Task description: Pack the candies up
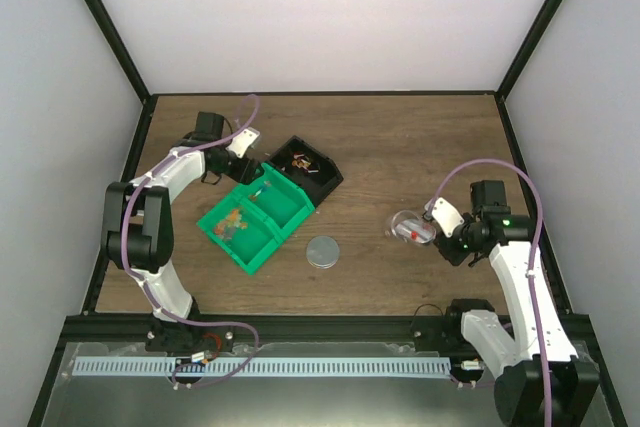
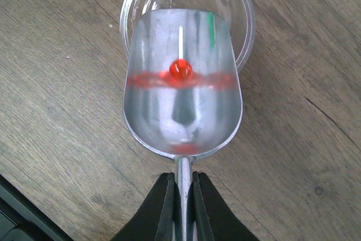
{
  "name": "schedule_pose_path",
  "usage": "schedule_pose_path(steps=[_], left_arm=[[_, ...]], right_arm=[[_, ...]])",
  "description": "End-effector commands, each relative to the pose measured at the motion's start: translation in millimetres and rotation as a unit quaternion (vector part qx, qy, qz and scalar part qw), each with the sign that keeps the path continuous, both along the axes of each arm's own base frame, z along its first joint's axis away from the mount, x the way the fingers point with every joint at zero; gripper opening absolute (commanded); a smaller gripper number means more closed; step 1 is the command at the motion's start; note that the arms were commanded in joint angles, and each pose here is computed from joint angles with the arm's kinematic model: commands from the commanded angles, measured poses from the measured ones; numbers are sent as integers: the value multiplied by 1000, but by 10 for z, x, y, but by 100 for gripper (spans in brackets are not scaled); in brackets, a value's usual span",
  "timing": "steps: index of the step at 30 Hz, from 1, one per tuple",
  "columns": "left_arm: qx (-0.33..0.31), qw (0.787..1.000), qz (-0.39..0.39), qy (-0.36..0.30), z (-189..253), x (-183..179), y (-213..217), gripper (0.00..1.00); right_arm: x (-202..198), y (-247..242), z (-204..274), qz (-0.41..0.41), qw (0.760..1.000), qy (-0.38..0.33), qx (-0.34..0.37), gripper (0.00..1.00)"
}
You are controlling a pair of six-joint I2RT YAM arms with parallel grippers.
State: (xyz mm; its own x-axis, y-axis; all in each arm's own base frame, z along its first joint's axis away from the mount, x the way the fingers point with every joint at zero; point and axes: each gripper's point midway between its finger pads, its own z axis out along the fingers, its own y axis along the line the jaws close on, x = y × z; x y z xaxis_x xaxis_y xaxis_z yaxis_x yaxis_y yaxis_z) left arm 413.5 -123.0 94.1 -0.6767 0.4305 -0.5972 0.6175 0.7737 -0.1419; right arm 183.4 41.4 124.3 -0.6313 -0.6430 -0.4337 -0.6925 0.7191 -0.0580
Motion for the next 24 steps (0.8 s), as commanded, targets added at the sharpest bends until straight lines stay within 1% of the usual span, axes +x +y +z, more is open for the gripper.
schedule_pose_path(steps=[1,8,18,24], left_arm=[[-5,1000,-2,-14,39,35,1,65],[-6,1000,-1,-12,10,67,-5,65],[-3,1000,0,-14,13,94,28,65],[-8,1000,4,-10,-18,94,34,65]], right_arm=[[155,-7,200,7,999,-31,-1,1],[323,38,265,9,1000,-23,14,1],[172,55,148,40,999,10,-1,1],[323,172,145,39,999,9,11,1]])
